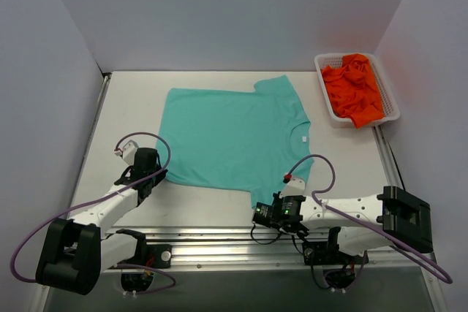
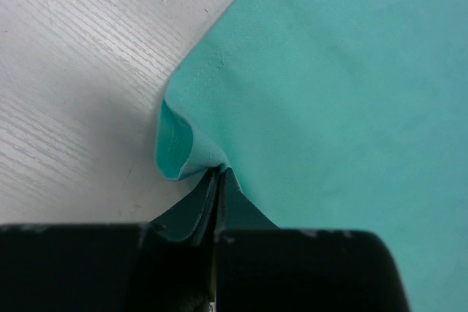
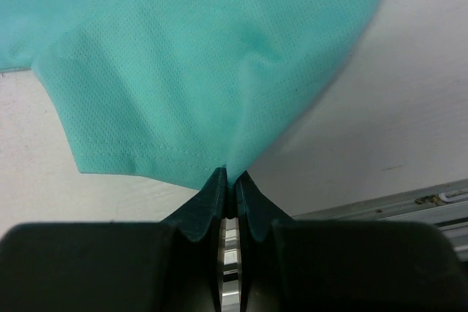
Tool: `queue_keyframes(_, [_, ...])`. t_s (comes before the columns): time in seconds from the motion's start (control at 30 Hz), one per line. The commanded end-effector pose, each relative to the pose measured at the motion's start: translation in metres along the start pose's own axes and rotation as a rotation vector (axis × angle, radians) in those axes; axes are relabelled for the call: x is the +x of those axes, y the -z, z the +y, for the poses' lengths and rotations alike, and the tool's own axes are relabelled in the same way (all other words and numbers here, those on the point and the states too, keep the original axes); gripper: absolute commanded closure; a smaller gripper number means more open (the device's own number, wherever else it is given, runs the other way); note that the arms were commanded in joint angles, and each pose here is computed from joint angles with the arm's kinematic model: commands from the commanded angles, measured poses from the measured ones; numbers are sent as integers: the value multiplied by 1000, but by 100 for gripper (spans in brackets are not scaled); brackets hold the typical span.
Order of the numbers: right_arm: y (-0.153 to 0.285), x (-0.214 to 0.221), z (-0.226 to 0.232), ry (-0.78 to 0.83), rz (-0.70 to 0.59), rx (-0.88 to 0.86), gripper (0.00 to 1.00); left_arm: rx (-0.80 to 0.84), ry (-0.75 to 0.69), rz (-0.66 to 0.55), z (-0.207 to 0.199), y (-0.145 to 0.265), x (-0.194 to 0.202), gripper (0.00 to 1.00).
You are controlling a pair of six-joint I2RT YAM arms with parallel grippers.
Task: Fold and stack the t-shirts
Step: Fold the tshirt
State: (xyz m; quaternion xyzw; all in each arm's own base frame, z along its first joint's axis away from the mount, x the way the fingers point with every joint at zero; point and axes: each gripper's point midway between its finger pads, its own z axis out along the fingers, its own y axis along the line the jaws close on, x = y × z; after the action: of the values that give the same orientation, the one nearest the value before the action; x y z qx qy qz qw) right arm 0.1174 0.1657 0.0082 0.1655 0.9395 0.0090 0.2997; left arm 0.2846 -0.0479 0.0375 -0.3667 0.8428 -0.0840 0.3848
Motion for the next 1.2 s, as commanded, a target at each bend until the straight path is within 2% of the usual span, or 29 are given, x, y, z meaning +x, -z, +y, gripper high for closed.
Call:
queue_keyframes(0.0, [7, -17, -13, 10, -74, 66, 100, 52, 12, -50, -13, 3, -13, 98])
queue_keyframes(0.53, [16, -43, -5, -3, -183, 28, 100, 67, 13, -45, -16, 8, -14, 98])
queue_keyframes(1.17, [26, -58, -5, -17, -226, -5, 100, 97, 22, -62, -20, 36, -26, 98])
